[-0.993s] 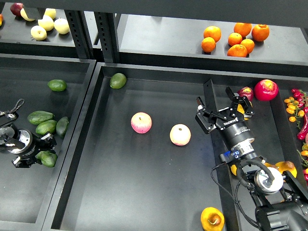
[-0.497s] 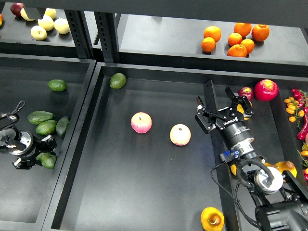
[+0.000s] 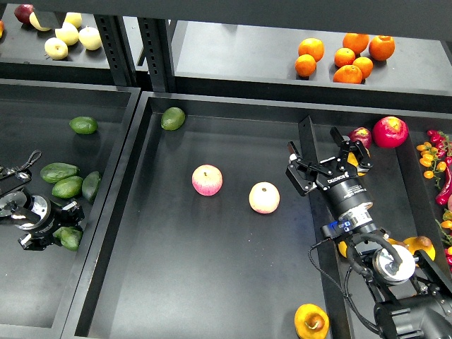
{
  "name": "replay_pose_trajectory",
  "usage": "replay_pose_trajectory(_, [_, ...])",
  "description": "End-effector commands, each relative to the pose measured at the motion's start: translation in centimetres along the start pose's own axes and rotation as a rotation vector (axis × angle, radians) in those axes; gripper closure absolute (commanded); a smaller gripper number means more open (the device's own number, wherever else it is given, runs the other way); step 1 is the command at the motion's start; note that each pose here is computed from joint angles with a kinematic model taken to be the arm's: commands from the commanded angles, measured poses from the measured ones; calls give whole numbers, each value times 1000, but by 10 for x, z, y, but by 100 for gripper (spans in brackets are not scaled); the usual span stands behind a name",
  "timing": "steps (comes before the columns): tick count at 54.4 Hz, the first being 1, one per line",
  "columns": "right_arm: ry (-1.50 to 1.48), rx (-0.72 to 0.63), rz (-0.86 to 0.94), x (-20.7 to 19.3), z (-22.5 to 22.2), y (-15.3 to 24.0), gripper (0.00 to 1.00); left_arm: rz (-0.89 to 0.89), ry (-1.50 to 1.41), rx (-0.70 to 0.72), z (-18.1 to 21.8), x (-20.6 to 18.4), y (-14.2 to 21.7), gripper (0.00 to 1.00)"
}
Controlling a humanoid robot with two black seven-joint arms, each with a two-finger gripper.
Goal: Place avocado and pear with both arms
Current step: 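Lower the avocado beside the other avocados and open the left gripper, then raise the left gripper and bring it back over the middle bin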
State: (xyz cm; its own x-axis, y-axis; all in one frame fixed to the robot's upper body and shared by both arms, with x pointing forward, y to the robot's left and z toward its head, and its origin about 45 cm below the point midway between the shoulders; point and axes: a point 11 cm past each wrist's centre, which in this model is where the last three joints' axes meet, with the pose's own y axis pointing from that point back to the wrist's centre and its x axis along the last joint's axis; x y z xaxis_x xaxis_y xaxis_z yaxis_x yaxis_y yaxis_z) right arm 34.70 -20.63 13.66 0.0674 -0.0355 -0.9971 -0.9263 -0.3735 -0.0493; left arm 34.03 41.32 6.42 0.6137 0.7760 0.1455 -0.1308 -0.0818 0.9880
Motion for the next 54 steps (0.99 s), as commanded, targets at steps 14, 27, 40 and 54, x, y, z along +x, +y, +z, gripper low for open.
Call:
replay_pose_trajectory(14, [0, -3, -1, 0, 1, 0, 0, 17, -32, 16, 0, 1, 0, 44])
replay_pose_trajectory(27, [0, -3, 2, 2, 1, 1, 0, 18, -36, 8, 5, 1, 2, 38])
replay_pose_trajectory(40, [2, -7, 5, 2, 2, 1, 0, 22, -35, 7, 4, 3, 3, 27])
replay_pose_trajectory(54, [0, -1, 2, 2, 1, 1, 0, 41, -35, -40, 23, 13, 19, 10])
